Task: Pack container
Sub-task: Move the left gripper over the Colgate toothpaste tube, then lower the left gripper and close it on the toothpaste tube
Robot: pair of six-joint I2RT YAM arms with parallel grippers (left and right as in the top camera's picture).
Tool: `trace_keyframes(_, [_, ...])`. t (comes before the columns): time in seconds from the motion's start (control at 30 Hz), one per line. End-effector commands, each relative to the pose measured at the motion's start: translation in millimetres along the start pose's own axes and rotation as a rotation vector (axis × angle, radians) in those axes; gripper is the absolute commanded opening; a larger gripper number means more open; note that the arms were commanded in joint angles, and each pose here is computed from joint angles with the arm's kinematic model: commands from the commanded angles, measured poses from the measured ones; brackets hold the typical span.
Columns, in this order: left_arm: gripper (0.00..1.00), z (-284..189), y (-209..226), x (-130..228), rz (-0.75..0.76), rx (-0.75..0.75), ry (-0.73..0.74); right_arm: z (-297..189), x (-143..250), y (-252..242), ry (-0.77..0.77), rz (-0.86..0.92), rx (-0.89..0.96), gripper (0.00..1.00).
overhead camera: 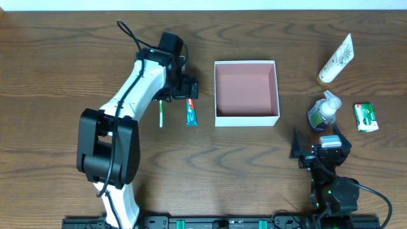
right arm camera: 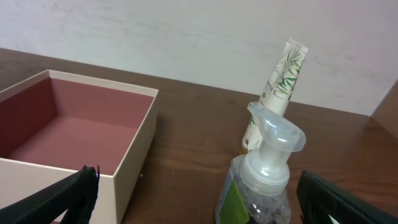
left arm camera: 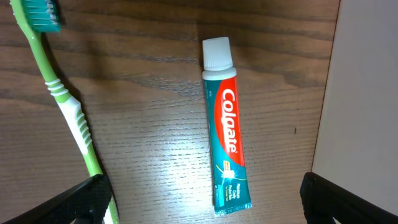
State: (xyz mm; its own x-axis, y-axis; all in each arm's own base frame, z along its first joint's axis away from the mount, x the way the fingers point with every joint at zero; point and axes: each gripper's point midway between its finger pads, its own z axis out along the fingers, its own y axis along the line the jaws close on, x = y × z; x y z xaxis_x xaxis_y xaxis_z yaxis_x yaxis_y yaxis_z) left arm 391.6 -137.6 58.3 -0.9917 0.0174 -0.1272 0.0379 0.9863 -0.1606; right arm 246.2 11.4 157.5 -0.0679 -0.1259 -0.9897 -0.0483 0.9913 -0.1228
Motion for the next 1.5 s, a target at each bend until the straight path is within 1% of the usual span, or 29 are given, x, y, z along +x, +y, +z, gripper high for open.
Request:
trace_keyframes(0.0, [0.98,-1,9,-6,-0.034,-0.059,-0.022,0,1,-2,0.0,-0.013,0.007,0.99])
trace_keyframes(0.33, [0.98,17,0,4,-0.019,-0.07,0.027,0,1,-2,0.0,-0.013,0.007,0.99])
trace_keyframes(0.5, [0.98,26,5,6,-0.092,-0.102,0.039,0,1,-2,0.0,-0.013,0.007,0.99])
trace_keyframes(0.7, [0.98,39,7,10,-0.097,-0.113,0.067,0,1,-2,0.0,-0.013,0.007,0.99])
trace_keyframes(1.13, [0.98,45,5,4,-0.113,-0.106,0.045,0,1,-2,0.0,-0.013,0.007,0.99])
trace_keyframes(1.47, [0.98,54,-1,8,-0.144,-0.126,0.054,0,1,-2,0.0,-0.013,0.007,0.99])
